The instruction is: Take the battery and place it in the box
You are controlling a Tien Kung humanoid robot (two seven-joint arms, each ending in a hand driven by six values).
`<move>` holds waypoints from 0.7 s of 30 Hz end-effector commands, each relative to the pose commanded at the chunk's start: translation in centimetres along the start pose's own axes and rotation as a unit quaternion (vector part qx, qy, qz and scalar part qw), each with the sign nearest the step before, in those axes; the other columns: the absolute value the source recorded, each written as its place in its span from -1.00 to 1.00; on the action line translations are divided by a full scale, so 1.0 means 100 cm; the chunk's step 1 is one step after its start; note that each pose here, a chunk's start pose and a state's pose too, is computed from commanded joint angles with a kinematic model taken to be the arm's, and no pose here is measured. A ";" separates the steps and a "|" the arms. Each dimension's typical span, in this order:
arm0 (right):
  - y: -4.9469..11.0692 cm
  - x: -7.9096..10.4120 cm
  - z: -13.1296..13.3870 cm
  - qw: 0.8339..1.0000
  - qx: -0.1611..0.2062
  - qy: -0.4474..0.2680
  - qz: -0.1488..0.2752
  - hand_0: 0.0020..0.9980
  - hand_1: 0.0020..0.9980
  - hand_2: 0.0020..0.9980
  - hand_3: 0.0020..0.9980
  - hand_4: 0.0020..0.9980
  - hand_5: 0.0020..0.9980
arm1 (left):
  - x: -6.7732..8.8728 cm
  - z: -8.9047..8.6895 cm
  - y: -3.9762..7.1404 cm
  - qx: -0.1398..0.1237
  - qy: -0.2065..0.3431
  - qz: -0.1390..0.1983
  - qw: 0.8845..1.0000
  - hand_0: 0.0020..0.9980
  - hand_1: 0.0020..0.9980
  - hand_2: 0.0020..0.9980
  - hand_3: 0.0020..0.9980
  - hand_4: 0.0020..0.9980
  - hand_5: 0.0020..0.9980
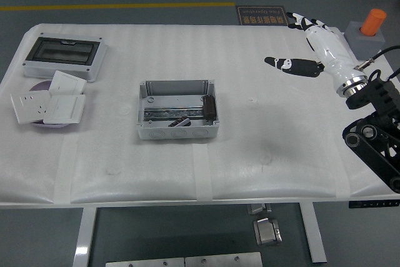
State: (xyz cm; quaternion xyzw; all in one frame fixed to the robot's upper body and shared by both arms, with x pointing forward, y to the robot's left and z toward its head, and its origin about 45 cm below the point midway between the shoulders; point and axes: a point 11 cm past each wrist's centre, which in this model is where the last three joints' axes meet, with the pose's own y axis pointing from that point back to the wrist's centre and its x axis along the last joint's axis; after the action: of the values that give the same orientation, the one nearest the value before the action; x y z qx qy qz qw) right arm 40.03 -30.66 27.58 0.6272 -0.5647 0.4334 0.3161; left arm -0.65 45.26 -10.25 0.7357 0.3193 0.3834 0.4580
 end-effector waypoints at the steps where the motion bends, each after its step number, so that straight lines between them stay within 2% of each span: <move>1: 0.001 0.000 0.002 1.000 -0.003 0.000 0.001 1.00 0.63 0.60 0.83 1.00 0.18 | 0.000 0.000 0.000 0.000 0.000 0.001 1.000 0.25 0.28 -0.16 0.16 -0.12 -0.16; 21: 0.024 0.018 0.032 0.998 -0.040 -0.017 0.036 0.96 0.62 0.57 0.78 1.00 0.15 | 0.015 0.001 0.001 -0.002 -0.005 0.015 1.000 0.25 0.28 -0.14 0.16 -0.12 -0.16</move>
State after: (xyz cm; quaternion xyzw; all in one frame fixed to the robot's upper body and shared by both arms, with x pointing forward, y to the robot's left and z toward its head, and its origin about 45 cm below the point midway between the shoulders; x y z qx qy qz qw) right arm 38.20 -34.71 27.61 0.6007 -0.6091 0.4104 0.3158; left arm 0.25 46.40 -9.76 0.7415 0.3051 0.3868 0.4554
